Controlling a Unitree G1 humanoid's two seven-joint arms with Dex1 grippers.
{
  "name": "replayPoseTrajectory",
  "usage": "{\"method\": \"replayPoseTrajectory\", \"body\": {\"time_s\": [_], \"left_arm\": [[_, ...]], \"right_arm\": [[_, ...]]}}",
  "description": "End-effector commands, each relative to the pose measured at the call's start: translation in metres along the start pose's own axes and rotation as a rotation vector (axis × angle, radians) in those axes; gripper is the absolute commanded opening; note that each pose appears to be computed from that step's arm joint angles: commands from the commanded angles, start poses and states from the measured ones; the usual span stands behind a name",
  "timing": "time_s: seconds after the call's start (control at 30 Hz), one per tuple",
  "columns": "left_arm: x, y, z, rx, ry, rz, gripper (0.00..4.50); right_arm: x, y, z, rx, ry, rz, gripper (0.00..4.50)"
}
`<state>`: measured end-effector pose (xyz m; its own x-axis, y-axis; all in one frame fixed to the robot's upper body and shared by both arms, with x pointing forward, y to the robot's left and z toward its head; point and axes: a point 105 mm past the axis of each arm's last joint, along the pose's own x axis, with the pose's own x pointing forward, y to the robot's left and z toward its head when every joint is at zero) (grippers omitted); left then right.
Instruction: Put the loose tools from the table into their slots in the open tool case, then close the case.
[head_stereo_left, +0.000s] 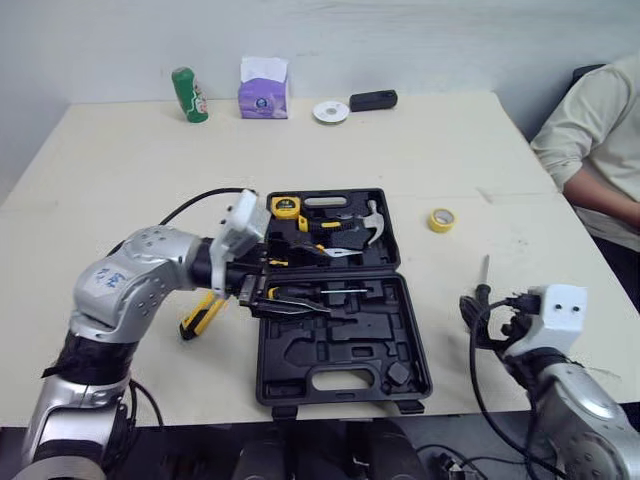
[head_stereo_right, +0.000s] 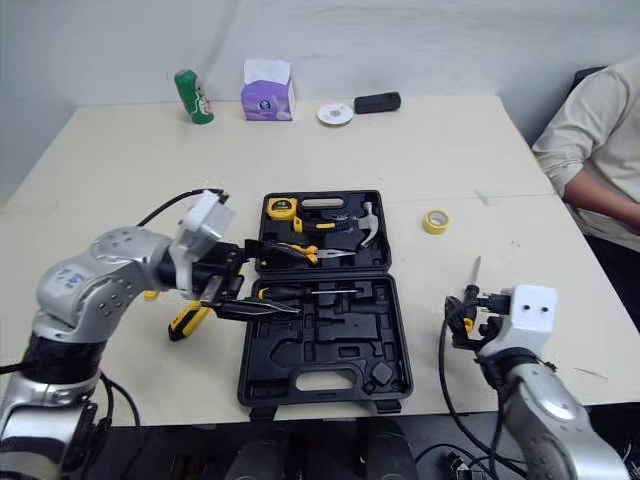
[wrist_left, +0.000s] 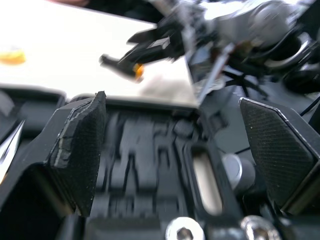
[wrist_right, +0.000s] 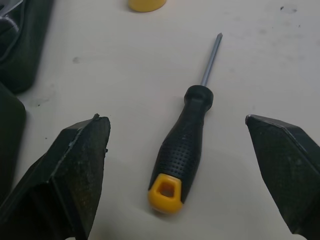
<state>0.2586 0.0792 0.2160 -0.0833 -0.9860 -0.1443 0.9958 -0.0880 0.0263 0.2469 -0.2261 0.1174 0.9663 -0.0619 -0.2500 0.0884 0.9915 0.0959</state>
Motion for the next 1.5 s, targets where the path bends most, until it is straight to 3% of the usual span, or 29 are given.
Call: {"method": "replayPoseTrajectory", "body": {"time_s": [0.03,0.4,0.5,0.7,0.87,1.03,1.27,1.5], "left_arm": [[0.014,0.0,0.006,0.071,0.004,-0.051,4.47],[0.024,0.011,0.012,0.132,-0.028,-0.026,4.47],[0.023,0.013,0.013,0.142,-0.024,-0.019,4.5],[0.023,0.016,0.014,0.156,-0.029,-0.006,4.5],[0.021,0.017,0.011,0.143,-0.02,-0.005,4.5],[0.008,0.023,0.001,0.127,0.016,0.064,4.5],[-0.038,0.007,-0.037,0.065,0.172,0.212,4.5],[-0.078,-0.013,-0.072,0.044,0.387,0.343,4.5]], "right_arm": [[0.008,0.0,-0.01,-0.024,0.024,-0.057,4.5],[0.018,-0.004,-0.037,-0.043,0.056,-0.141,4.5],[0.016,-0.007,-0.039,-0.009,0.041,-0.165,3.6],[0.015,-0.012,-0.043,0.004,0.033,-0.198,1.14],[0.019,-0.014,-0.03,-0.021,-0.011,-0.181,1.05],[0.028,0.001,0.005,-0.148,-0.089,0.088,1.05],[0.029,0.059,0.046,-0.4,-0.073,0.729,1.05],[0.024,0.112,0.035,-0.645,0.067,1.174,1.05]]}}
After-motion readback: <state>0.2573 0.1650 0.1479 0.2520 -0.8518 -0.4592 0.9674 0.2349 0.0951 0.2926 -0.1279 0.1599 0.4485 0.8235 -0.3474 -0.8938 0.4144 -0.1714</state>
